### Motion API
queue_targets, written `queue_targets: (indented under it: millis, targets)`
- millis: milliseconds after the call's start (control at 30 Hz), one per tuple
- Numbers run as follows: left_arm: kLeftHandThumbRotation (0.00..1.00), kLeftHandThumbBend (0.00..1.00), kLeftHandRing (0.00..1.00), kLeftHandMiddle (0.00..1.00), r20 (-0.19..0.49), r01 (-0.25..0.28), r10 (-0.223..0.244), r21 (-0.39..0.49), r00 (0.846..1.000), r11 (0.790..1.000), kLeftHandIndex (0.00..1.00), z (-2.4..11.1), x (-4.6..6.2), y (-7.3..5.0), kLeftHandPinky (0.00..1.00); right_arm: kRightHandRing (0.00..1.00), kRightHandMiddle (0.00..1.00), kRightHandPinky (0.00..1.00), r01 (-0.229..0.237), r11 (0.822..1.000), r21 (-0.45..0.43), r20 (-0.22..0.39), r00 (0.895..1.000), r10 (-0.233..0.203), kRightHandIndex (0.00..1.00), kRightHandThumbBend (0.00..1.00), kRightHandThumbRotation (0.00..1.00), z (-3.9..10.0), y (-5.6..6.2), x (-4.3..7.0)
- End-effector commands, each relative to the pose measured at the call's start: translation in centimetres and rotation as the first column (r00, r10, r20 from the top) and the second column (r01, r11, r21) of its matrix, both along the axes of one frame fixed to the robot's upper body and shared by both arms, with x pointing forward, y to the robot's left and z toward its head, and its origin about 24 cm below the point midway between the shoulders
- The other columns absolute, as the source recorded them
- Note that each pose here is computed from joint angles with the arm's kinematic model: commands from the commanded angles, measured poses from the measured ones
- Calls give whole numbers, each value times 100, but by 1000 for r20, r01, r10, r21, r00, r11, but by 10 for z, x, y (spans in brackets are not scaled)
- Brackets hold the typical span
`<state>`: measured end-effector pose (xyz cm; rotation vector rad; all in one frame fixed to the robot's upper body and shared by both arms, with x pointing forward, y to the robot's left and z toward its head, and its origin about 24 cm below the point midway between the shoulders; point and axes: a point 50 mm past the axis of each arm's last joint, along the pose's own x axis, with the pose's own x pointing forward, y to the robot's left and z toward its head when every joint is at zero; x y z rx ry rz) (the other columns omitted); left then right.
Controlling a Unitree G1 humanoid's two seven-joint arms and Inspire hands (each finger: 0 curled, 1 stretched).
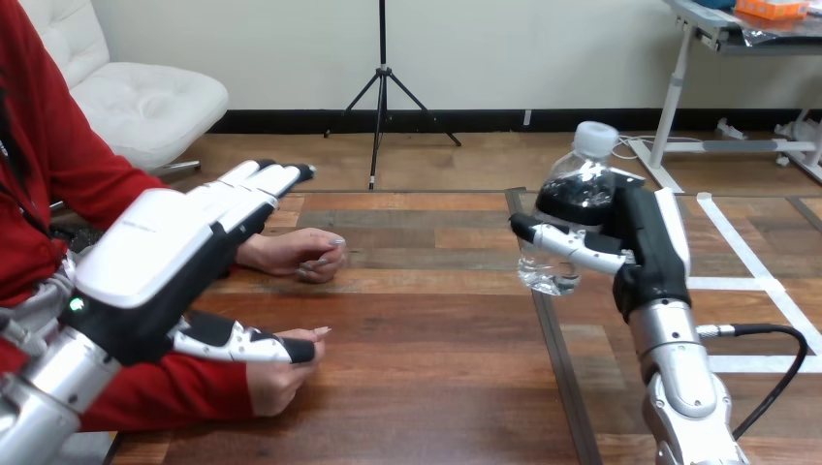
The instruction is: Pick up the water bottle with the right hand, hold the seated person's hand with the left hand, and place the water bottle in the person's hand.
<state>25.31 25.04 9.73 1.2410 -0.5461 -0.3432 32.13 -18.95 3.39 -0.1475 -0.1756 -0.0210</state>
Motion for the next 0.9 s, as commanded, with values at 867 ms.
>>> queue_targets:
  millis: [867]
  targets:
    - [49, 100, 91, 92, -198, -14, 68, 263, 978, 965, 95, 8, 30, 21, 81, 30, 38, 25, 19, 999, 28, 140, 990, -23, 38, 70, 0, 49, -8, -5]
